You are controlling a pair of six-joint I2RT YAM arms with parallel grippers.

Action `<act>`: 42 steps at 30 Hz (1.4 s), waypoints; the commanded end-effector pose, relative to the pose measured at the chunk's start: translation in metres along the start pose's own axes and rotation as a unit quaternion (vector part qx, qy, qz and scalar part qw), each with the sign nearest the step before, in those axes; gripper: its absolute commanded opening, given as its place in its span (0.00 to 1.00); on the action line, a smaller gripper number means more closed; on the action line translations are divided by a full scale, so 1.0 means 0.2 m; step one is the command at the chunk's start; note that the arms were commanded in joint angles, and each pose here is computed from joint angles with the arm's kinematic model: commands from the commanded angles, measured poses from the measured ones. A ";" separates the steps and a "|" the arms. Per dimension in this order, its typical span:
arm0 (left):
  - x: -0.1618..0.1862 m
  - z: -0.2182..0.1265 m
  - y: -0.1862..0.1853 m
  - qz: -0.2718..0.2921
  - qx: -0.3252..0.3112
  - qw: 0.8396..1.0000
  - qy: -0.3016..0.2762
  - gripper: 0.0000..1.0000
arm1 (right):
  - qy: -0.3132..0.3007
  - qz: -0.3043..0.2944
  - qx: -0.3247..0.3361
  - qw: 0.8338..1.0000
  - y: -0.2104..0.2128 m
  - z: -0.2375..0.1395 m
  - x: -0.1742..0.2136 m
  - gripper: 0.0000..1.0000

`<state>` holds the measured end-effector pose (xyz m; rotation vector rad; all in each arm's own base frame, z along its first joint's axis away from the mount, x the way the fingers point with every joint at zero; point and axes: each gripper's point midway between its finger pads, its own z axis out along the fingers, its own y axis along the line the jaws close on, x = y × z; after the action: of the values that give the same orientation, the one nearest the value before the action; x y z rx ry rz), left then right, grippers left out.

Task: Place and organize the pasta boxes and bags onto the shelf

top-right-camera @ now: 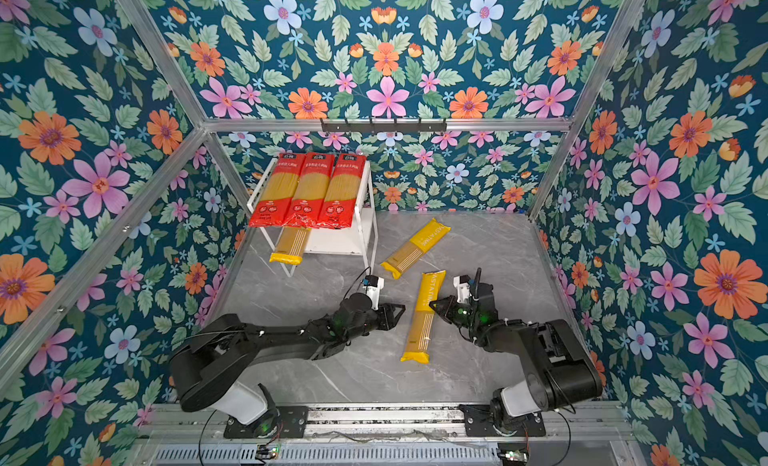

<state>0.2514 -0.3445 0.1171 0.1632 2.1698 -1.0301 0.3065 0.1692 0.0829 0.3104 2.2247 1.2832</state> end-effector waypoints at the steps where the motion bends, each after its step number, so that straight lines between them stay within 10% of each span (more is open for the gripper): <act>1: -0.07 -0.08 0.03 0.029 -0.021 0.999 -0.034 0.49 | -0.080 -0.075 -0.069 0.992 0.26 -0.07 -0.18 0.00; 19: -0.36 -0.40 -0.25 0.055 0.118 0.967 -0.219 0.63 | -0.185 -0.313 -0.175 0.915 1.03 -0.48 -0.27 0.00; 42: -0.29 -0.56 -0.48 0.027 0.272 0.924 -0.268 0.89 | -0.250 -0.404 -0.315 0.822 1.69 -0.79 -0.31 0.00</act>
<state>0.2025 -0.3223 0.2347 0.2051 1.4716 -1.3230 0.2645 0.2077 0.3964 -0.4140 1.4001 1.1782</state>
